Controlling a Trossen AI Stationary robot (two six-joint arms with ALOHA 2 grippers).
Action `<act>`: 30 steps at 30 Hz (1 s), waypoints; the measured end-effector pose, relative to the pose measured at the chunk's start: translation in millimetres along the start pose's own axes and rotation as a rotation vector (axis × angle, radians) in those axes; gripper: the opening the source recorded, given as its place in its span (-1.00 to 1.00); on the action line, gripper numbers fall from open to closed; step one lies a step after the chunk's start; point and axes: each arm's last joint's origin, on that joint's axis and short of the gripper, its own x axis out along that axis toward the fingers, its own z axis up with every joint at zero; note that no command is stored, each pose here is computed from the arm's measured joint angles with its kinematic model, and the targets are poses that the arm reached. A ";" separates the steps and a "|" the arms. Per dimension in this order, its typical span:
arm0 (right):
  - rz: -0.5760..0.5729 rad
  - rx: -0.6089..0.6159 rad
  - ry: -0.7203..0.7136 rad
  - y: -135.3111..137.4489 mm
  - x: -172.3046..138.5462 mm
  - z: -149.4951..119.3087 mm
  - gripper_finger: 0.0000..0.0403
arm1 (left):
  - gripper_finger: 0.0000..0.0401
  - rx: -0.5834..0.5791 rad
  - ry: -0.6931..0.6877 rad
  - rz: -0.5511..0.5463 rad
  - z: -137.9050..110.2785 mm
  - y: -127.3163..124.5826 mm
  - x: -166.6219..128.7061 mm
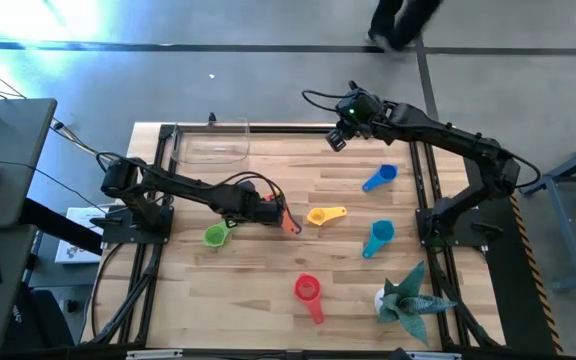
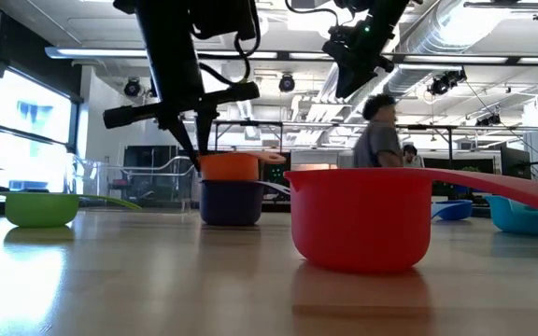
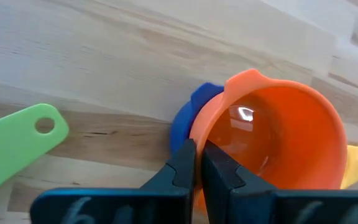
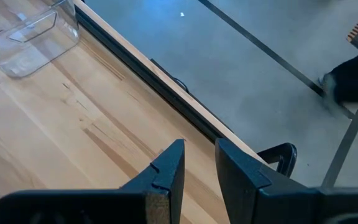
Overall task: Nest measuring cups in basket
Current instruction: Stack the orange measuring cup on top of the violet measuring cup
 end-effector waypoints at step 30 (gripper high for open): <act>0.031 -0.010 0.054 0.4 -0.1 -5.0 -0.59 | -0.48 0.105 0.101 0.009 -2.3 -1.2 -0.1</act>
